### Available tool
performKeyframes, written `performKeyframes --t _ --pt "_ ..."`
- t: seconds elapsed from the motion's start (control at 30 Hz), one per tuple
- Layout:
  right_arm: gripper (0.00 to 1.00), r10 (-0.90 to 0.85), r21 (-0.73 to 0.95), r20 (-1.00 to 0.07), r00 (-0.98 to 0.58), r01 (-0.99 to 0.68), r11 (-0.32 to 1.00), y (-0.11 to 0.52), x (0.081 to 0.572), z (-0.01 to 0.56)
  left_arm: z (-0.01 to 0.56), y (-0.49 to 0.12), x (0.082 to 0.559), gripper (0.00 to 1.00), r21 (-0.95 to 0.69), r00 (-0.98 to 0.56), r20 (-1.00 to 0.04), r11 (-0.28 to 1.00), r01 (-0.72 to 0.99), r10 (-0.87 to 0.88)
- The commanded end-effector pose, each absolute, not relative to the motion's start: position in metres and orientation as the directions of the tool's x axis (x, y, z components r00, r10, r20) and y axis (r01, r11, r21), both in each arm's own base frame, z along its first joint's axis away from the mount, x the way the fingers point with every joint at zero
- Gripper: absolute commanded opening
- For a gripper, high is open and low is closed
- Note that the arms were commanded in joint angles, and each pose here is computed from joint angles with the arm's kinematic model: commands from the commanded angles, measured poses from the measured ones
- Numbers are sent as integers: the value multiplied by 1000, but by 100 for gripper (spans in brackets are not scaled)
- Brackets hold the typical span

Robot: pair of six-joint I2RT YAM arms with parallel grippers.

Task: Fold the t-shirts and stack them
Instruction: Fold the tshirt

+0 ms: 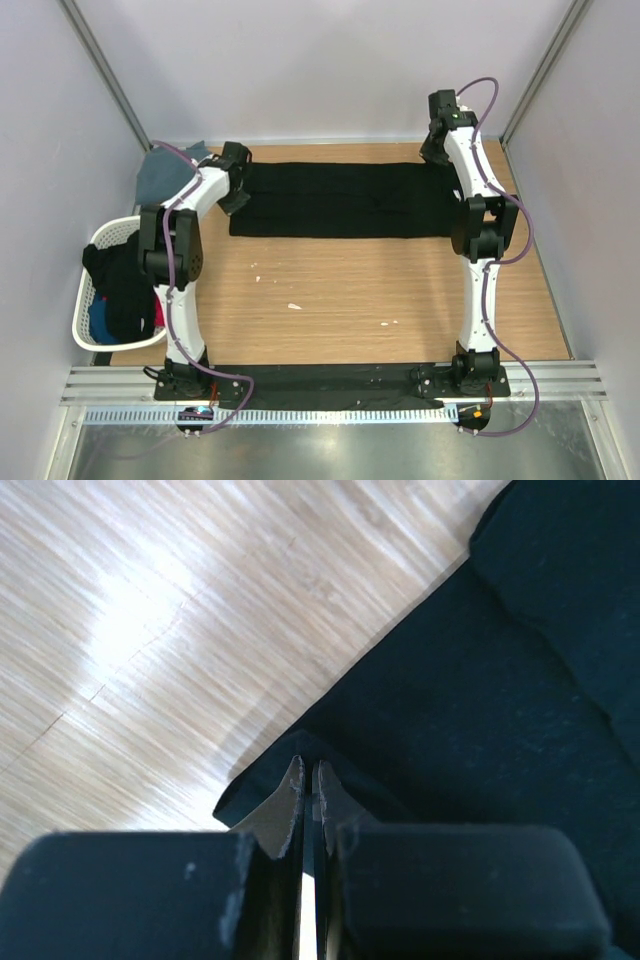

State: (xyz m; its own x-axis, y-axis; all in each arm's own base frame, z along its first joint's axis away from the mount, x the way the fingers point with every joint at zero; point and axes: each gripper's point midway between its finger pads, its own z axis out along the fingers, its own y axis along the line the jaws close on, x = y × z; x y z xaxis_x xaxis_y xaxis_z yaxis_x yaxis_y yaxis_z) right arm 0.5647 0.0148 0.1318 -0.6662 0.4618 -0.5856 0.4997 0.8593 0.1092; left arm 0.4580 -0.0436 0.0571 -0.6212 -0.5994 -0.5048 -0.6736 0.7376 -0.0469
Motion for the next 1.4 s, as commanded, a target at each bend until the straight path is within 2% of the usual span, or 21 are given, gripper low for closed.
performKeyframes --t 0.0,0.5,0.57,0.6,0.63,0.67,0.7,0.73,0.8,0.87,1.0,1.03,1.07,1.13,1.2,1.23,1.27,1.37 --pt "1 470 167 -668 -577 499 851 9 577 177 68 -33 469 0 -29 -604 -545 733 -680 -581" --pt "1 464 200 -675 -574 462 864 17 599 157 57 -32 482 1 -1 -622 -541 740 -673 -566" --pt "6 461 212 -679 -571 449 868 18 603 158 63 -32 487 8 -5 -625 -549 749 -662 -556" --pt "14 457 224 -673 -582 428 876 22 603 158 64 -31 488 25 -4 -629 -548 753 -658 -552" --pt "32 457 236 -675 -579 418 877 22 605 160 67 -32 490 35 -11 -626 -553 755 -655 -551" --pt "38 456 252 -678 -576 400 881 25 607 165 71 -35 492 42 -20 -632 -552 767 -641 -543" --pt "43 459 273 -671 -582 382 883 28 607 168 80 -36 496 55 -42 -621 -565 770 -636 -543" --pt "58 460 289 -678 -573 368 884 29 608 178 86 -36 499 62 -53 -614 -571 771 -635 -545" --pt "70 458 317 -680 -573 334 888 34 607 190 100 -39 503 72 -84 -603 -583 779 -622 -544" --pt "81 456 327 -682 -572 318 890 33 599 206 120 -43 506 76 -126 -588 -594 785 -607 -549" --pt "85 445 308 -655 -611 322 895 29 571 211 154 -69 505 84 -233 -594 -591 820 -523 -547" --pt "86 447 289 -621 -644 342 894 26 559 195 163 -75 501 94 -244 -595 -598 829 -503 -537" --pt "86 456 289 -619 -640 354 890 21 549 201 168 -88 498 96 -249 -605 -604 844 -475 -519" --pt "86 466 255 -554 -690 392 884 18 523 170 167 -103 487 97 -249 -635 -594 863 -439 -494" --pt "86 524 272 -553 -648 454 849 -14 509 173 174 -129 478 98 -280 -651 -596 881 -380 -470" --pt "86 541 251 -507 -671 485 838 -20 492 149 167 -140 470 98 -295 -678 -573 888 -353 -460" --pt "86 566 273 -525 -635 504 819 -36 487 160 169 -150 470 98 -319 -677 -579 891 -324 -454" --pt "84 575 234 -517 -635 541 808 -55 468 137 156 -182 456 99 -331 -716 -562 906 -265 -414"
